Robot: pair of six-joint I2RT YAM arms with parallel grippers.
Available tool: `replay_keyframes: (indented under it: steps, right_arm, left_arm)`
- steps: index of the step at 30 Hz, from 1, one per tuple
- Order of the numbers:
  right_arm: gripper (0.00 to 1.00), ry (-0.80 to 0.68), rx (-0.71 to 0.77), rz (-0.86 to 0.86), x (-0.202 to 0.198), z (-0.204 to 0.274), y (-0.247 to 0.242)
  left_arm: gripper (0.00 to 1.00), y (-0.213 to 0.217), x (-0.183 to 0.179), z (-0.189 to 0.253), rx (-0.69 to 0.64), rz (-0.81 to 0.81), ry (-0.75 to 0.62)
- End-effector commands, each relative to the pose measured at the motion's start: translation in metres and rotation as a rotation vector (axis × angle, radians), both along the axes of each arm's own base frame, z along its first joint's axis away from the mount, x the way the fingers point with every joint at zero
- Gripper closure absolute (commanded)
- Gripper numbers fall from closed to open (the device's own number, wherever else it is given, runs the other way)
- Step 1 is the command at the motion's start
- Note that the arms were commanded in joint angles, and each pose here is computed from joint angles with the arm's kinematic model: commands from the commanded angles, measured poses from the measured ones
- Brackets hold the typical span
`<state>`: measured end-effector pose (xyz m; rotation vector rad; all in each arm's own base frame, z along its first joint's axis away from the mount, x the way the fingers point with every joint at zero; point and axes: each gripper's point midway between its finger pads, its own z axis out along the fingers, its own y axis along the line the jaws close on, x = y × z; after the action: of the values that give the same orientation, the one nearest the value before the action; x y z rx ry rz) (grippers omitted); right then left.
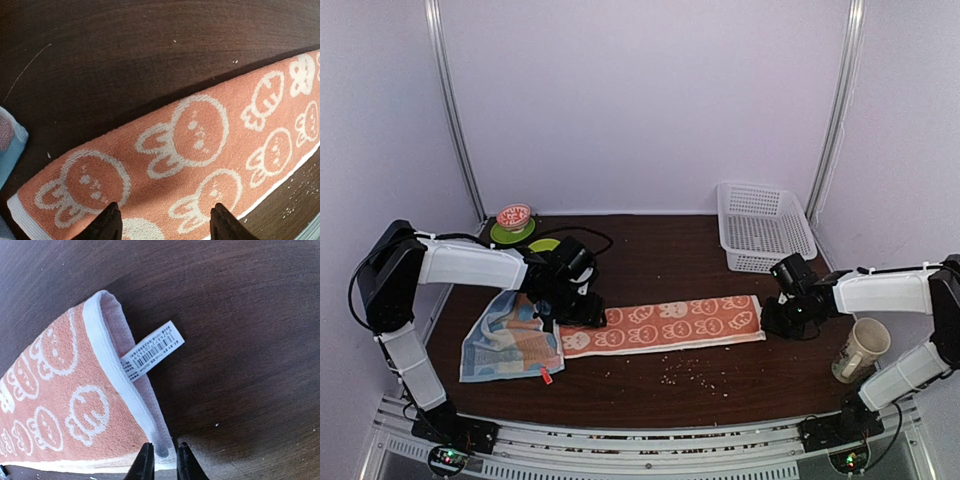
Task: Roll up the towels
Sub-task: Adjust the towel at the center of the board.
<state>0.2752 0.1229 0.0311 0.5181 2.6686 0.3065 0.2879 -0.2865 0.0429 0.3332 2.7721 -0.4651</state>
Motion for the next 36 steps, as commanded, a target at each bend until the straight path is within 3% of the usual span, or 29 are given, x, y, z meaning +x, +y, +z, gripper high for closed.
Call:
replay_keyframes:
  steps: [1,16,25,30,36]
  right_arm:
    - [0.83,-0.012,-0.001,-0.005,0.005,0.000,0.000]
    - [1.00,-0.014,0.014,0.005,0.005,-0.002,0.003]
    - [1.00,-0.048,0.017,0.006,0.006,0.015,0.002]
    - [0.77,-0.030,0.000,0.012,0.007,0.009,0.001]
    - [0.70,-0.037,0.013,0.017,0.012,0.008,0.006]
  left_arm:
    - [0.38,-0.005,0.001,-0.002,-0.019,-0.015,-0.009]
    - [0.38,-0.006,0.001,-0.004,-0.023,-0.011,-0.004]
    - [0.38,-0.006,0.001,-0.003,-0.024,-0.008,-0.004]
    - [0.38,-0.007,0.001,-0.003,-0.029,-0.010,-0.003]
    - [0.38,-0.006,-0.001,-0.004,-0.028,-0.012,0.003]
